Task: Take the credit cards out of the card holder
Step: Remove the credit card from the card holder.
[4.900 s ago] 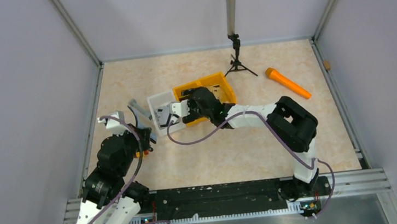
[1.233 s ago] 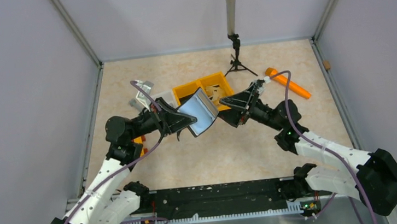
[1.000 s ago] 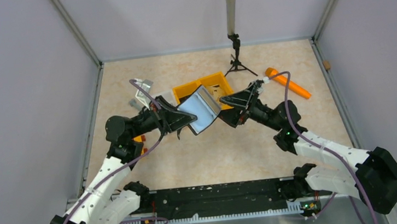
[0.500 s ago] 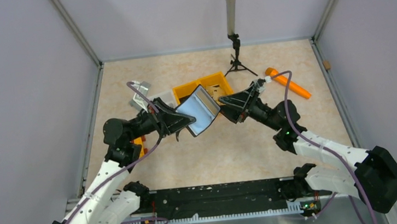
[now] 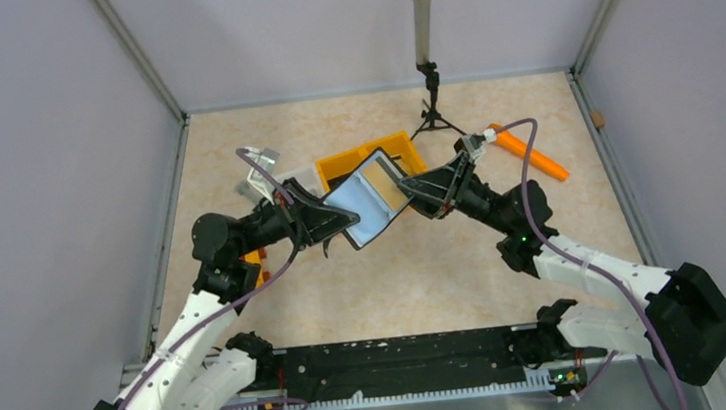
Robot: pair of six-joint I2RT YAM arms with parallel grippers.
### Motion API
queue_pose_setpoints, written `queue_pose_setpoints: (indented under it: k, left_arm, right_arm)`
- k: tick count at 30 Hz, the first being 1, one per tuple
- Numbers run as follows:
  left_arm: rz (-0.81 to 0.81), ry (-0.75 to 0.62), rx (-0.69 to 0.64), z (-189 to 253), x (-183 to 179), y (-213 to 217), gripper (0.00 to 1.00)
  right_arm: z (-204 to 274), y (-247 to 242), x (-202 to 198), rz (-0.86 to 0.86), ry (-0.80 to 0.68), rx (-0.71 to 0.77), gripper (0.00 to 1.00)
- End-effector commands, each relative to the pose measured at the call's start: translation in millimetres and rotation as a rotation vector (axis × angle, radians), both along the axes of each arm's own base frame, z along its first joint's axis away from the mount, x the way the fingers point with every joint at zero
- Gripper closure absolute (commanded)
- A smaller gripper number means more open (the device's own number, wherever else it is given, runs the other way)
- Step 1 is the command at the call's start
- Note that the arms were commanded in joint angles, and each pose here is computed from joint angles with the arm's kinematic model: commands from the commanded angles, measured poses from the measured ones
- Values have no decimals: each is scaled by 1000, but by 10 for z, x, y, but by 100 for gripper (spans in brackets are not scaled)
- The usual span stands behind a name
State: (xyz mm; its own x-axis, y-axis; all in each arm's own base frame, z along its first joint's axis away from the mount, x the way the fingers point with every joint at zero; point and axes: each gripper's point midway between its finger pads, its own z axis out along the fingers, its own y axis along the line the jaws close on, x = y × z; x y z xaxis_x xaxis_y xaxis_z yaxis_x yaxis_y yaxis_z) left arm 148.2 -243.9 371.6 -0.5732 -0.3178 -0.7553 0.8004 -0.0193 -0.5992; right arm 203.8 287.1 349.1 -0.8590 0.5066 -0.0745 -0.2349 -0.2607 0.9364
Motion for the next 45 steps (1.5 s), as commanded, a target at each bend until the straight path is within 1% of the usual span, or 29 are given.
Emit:
queue_pose_setpoints:
  k: [1,6,9,11,12,13,15,16,18,19,21,24,28,31,32,34,37,45]
  left_arm:
    - [-19,-50,-14,87,-32,-10,100]
    - [-30,-55,-6,73,-45,-16,100]
    - [-25,-48,10,7,-36,-16,99]
    - [-6,-29,35,-87,-1,-17,94]
    - [11,-22,50,-135,24,-14,89]
    - [37,0,71,-206,71,-9,81]
    - [150,56,132,-388,249,33,63]
    - [228,93,183,-514,364,80,55]
    - [387,161,310,-791,583,229,45]
    - [437,168,364,-890,647,293,41]
    - [463,179,421,-991,676,342,37]
    - [413,189,398,-939,618,280,38]
    - [302,204,305,-796,492,142,46]
    - [160,179,129,-517,358,-23,51]
    - [125,205,84,-532,328,-62,54]
    - [96,197,19,-449,312,-117,60]
    - [114,204,35,-479,374,-202,61]
    - [73,256,82,-637,439,-400,61]
  right_arm:
    - [480,-20,-206,41,-227,52,59]
    - [424,-2,-162,9,-231,-10,81]
    - [383,-42,-135,-31,-227,-26,89]
    - [348,-64,-121,-55,-227,-46,91]
    - [333,-74,-118,-66,-231,-56,92]
    - [312,-83,-106,-80,-235,-69,92]
    - [233,-98,-59,-117,-236,-119,92]
    - [176,-111,-19,-146,-237,-158,93]
    - [34,-158,78,-216,-237,-249,94]
    - [-48,-184,122,-248,-236,-289,95]
    - [-163,-235,193,-302,-254,-344,95]
    - [-348,-269,269,-344,-265,-413,96]
    - [-449,-269,292,-367,-307,-428,98]
    - [-471,-189,228,-333,-368,-422,99]
    - [-471,-158,200,-320,-389,-415,99]
    - [-470,-111,162,-297,-407,-401,99]
    - [-468,-47,104,-264,-422,-382,99]
    - [-442,83,-7,-213,-442,-365,98]
